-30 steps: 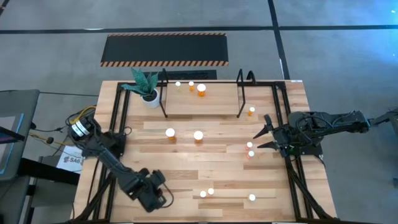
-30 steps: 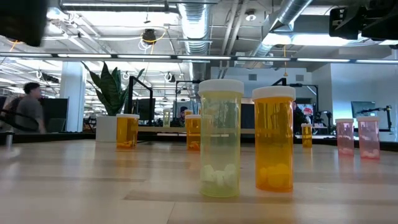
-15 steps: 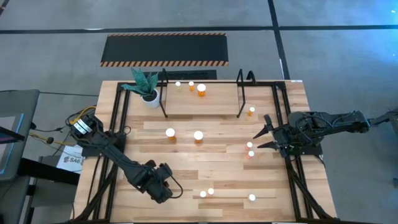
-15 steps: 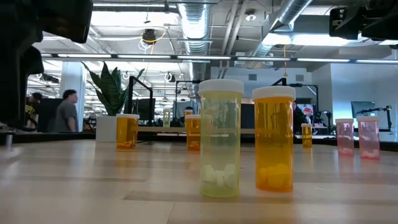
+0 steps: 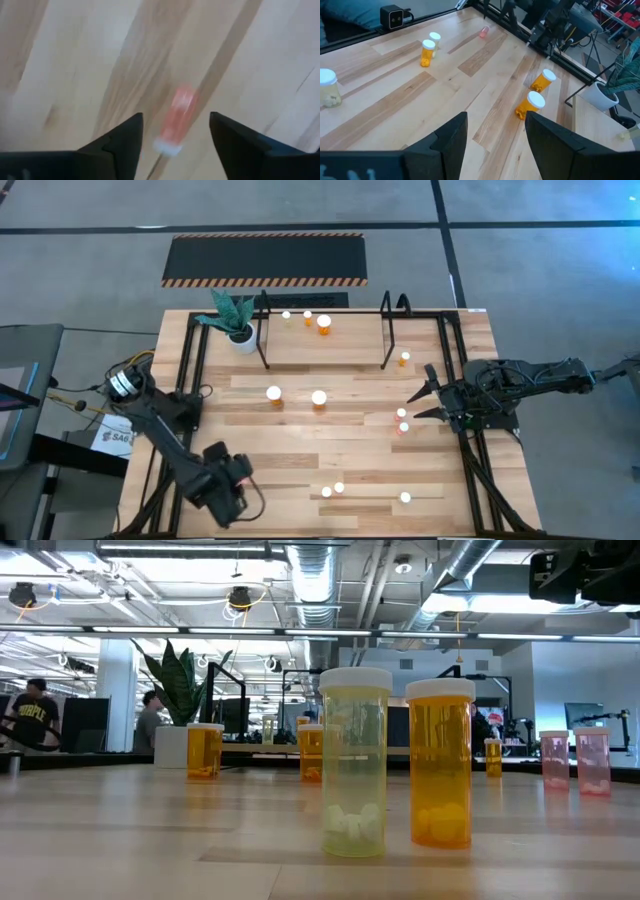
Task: Pick and place medicine bottles onto shelf by color
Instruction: Put the bottom left pink pill bottle on the shelf
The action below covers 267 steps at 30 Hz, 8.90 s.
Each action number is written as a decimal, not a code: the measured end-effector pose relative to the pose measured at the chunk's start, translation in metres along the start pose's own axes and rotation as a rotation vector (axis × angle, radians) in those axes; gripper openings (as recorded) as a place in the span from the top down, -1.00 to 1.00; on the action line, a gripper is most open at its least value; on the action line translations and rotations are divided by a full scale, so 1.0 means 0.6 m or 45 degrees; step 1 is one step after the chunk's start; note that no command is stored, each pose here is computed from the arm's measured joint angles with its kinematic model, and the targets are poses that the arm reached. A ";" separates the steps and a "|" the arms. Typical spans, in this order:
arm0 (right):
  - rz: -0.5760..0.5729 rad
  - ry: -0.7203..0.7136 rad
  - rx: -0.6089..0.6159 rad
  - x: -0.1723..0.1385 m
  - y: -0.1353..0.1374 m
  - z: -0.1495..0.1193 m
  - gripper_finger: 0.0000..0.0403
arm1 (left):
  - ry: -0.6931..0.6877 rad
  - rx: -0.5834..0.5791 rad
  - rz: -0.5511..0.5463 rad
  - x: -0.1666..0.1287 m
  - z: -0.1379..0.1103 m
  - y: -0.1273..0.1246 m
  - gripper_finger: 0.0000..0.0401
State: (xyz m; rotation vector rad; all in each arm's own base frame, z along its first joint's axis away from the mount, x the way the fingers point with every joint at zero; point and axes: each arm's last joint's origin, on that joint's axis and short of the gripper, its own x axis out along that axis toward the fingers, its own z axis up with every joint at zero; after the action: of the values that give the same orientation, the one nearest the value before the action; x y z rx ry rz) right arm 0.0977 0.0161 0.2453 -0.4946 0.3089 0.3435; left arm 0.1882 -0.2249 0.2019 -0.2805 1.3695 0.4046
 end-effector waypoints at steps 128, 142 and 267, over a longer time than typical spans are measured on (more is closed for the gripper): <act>0.003 0.006 0.001 0.000 0.000 -0.001 -0.11 | 0.228 -0.162 -0.083 0.112 0.002 0.014 0.28; 0.003 0.006 0.001 0.000 0.000 -0.001 -0.11 | 0.397 -0.165 -0.183 0.108 0.052 0.016 0.52; -0.225 -0.227 0.781 0.232 -0.087 0.206 -0.11 | 1.397 -1.691 -1.760 0.024 0.462 0.255 0.53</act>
State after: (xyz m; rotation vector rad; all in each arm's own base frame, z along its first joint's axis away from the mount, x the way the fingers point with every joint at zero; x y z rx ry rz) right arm 0.2682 0.0700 0.3187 0.1127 0.1815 0.1067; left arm 0.3693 0.0315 0.2450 -2.6440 1.3115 -0.1635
